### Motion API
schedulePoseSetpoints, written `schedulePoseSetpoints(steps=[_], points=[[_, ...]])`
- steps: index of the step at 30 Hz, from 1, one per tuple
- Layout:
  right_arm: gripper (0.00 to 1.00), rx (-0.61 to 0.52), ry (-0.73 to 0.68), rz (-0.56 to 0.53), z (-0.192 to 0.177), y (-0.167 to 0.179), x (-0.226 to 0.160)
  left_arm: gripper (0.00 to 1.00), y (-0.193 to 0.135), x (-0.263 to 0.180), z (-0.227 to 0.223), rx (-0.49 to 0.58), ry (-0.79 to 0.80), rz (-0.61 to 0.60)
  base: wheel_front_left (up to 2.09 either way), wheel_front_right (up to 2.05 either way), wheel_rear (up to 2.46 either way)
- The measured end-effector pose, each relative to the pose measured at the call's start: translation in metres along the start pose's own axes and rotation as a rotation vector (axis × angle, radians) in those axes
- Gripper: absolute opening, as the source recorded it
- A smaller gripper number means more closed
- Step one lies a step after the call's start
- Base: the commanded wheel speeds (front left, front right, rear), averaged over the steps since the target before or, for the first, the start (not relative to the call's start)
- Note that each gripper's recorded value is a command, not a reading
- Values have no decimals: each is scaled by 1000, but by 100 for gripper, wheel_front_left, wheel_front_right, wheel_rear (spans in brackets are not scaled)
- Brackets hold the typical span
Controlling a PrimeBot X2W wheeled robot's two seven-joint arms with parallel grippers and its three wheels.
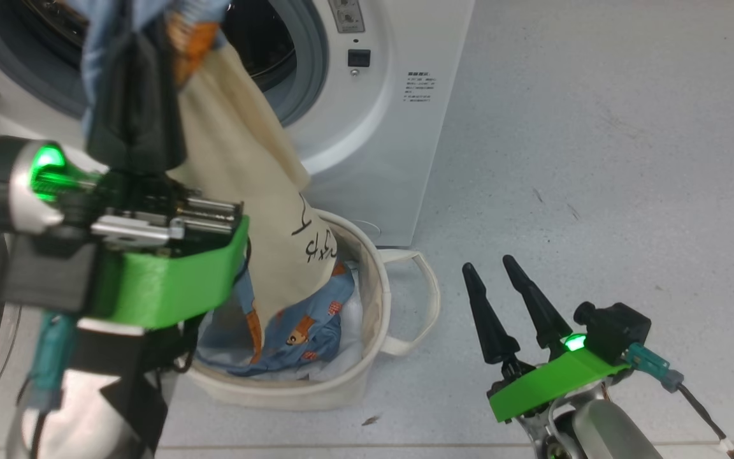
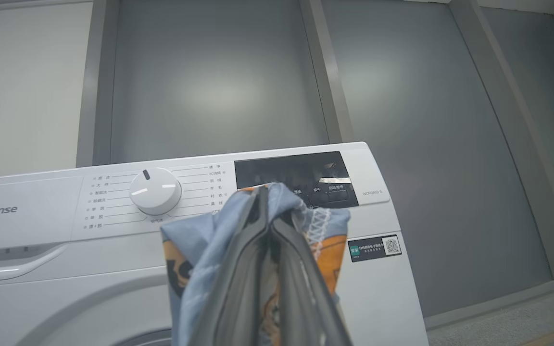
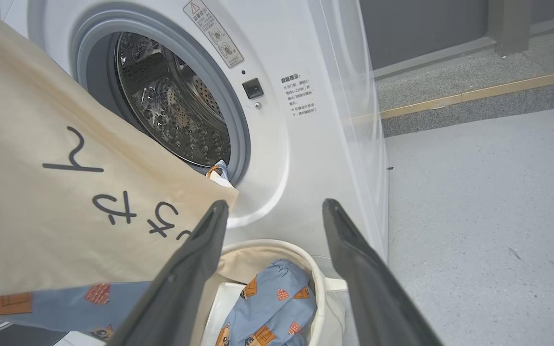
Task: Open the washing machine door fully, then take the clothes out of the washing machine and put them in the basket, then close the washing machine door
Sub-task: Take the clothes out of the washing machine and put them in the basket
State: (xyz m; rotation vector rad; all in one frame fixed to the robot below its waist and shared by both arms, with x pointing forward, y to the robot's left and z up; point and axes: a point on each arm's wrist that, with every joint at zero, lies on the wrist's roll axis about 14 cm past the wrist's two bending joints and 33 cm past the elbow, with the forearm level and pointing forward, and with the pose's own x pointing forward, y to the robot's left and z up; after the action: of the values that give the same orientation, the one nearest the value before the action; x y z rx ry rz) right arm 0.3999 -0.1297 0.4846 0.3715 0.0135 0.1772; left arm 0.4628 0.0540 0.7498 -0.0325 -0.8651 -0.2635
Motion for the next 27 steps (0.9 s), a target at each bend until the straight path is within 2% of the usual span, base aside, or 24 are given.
schedulePoseSetpoints(steps=[5,14,27], points=[[100,2,11,-2,-4,-1,1,0,-7,-26,-53,9,175,-33,0,0,0],[100,-5,32,-35,-12,-15,6,0,-12,-101,-163,36,551,-72,0,0,0],[100,-23,63,-87,-27,-43,29,0,-31,-188,-268,-14,893,-119,0,0,0]])
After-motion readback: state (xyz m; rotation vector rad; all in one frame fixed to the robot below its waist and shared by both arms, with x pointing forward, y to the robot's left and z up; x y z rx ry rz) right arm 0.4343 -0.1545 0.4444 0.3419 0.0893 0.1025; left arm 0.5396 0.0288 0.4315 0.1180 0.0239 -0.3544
